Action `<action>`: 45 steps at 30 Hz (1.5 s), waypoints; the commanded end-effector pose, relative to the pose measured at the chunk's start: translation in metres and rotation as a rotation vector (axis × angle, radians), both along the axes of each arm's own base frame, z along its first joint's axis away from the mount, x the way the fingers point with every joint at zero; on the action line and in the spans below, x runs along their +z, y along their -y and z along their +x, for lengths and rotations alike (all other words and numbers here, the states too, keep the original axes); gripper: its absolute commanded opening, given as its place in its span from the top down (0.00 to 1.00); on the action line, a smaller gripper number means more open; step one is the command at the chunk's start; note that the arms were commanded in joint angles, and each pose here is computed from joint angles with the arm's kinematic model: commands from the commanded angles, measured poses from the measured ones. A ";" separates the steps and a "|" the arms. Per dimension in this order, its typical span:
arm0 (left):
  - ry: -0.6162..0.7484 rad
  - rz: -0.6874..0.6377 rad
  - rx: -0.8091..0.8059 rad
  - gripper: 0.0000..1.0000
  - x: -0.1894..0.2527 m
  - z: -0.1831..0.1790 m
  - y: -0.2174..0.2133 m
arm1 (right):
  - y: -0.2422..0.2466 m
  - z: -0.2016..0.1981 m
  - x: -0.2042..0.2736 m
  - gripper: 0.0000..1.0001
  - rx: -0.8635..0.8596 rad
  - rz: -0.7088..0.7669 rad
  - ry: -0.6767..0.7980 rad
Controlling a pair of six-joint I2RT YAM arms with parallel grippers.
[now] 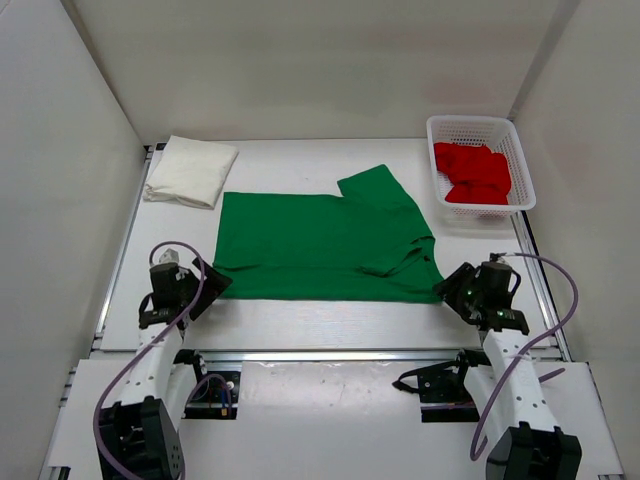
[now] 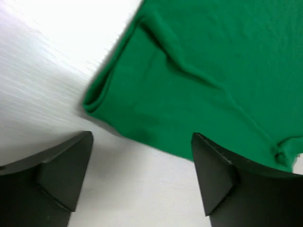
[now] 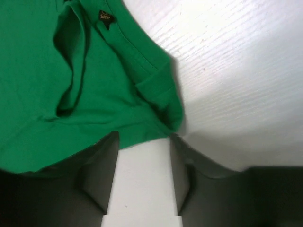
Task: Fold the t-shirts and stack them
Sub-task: Fold the flattened tshirt in 1/3 of the way
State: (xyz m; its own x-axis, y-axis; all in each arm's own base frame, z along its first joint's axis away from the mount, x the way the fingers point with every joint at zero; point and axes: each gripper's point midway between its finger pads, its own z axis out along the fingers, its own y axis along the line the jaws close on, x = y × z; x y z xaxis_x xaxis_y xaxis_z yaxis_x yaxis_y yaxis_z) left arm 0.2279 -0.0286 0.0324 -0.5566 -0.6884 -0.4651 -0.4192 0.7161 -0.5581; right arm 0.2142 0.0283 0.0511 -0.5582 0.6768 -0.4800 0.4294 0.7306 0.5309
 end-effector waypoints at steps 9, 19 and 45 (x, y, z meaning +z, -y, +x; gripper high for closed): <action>0.133 0.136 -0.174 0.68 0.058 0.044 0.034 | -0.060 0.044 0.071 0.94 0.332 -0.061 0.234; 0.022 0.030 -0.135 0.89 0.019 0.065 0.033 | -0.119 0.073 0.045 1.00 0.584 -0.176 0.162; 0.099 -0.153 0.002 0.74 0.038 0.117 0.017 | -0.142 0.087 -0.007 1.00 0.647 -0.093 0.058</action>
State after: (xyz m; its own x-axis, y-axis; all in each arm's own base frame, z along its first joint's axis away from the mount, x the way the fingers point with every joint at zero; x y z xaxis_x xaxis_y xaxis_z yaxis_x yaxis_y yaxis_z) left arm 0.3369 -0.0385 0.0377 -0.5538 -0.7568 -0.3472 -0.4484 0.6224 -0.6415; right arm 0.2766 0.1646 0.0265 -0.8563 0.1519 -0.4936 -0.0984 0.8902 0.4447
